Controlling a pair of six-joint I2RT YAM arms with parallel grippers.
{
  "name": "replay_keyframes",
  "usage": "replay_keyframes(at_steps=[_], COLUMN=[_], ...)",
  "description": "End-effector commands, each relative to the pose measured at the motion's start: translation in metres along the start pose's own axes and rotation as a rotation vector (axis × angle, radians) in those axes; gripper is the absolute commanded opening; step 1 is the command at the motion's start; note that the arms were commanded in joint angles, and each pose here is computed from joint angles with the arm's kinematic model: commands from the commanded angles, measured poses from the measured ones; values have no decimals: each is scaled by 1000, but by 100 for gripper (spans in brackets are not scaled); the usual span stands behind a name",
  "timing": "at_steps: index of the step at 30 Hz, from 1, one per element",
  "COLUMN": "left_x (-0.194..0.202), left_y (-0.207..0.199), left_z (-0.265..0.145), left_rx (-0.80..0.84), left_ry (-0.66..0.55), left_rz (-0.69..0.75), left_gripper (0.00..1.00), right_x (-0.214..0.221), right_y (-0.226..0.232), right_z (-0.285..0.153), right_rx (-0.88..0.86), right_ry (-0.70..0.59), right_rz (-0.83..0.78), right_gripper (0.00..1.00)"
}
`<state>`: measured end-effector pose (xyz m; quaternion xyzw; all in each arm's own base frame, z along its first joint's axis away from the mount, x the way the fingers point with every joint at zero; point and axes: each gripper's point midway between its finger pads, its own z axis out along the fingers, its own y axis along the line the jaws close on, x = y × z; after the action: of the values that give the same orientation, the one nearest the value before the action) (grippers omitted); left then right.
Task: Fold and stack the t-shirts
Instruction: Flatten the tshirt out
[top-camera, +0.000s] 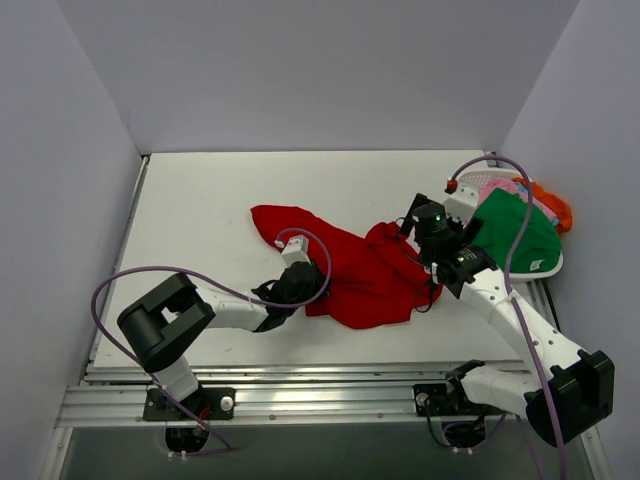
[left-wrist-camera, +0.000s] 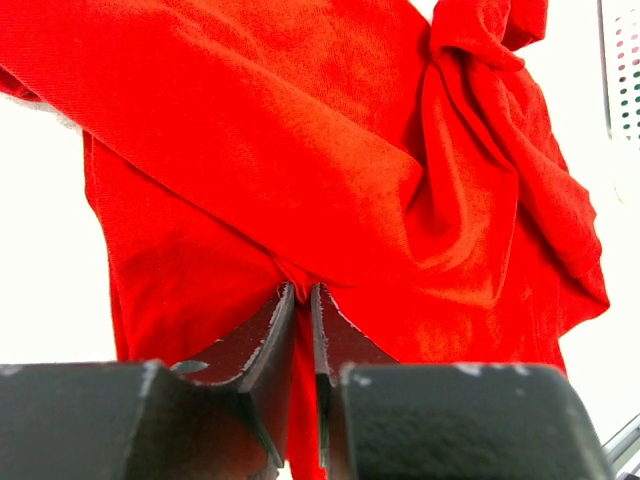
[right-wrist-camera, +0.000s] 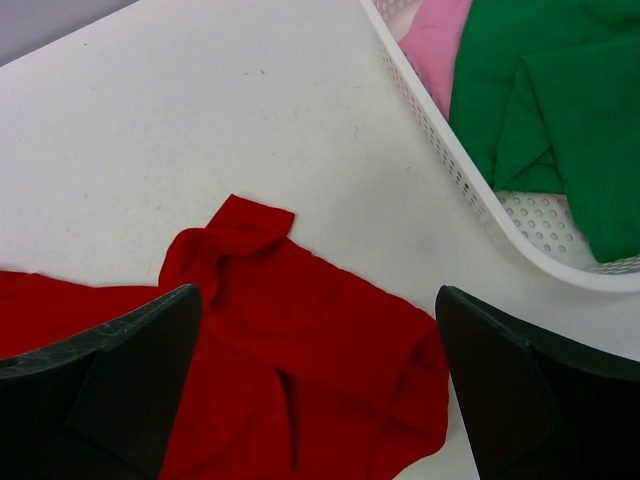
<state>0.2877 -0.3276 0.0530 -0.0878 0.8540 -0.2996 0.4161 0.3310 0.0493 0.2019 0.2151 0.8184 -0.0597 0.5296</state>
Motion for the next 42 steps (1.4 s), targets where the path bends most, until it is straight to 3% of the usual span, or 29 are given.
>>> replay_keyframes(at_steps=[1, 7, 18, 30, 38, 42], left_x=[-11, -11, -9, -6, -15, -51], left_y=[-7, -7, -6, -5, -10, -13], left_z=[1, 0, 2, 6, 2, -17], left_rx=[16, 18, 20, 26, 50, 87], left_ry=[-27, -26, -24, -8, -14, -77], left_rz=[-2, -3, 0, 3, 10, 8], left_gripper=[22, 35, 34, 2, 2, 2], right_x=[-2, -2, -2, -1, -1, -1], right_y=[-4, -4, -4, -5, -5, 0], right_z=[1, 1, 1, 1, 3, 1], right_rx=[16, 16, 18, 22, 23, -3], right_ry=[-15, -15, -15, -15, -15, -5], right_rz=[8, 8, 7, 5, 2, 5], right_gripper=[98, 98, 98, 98, 98, 99])
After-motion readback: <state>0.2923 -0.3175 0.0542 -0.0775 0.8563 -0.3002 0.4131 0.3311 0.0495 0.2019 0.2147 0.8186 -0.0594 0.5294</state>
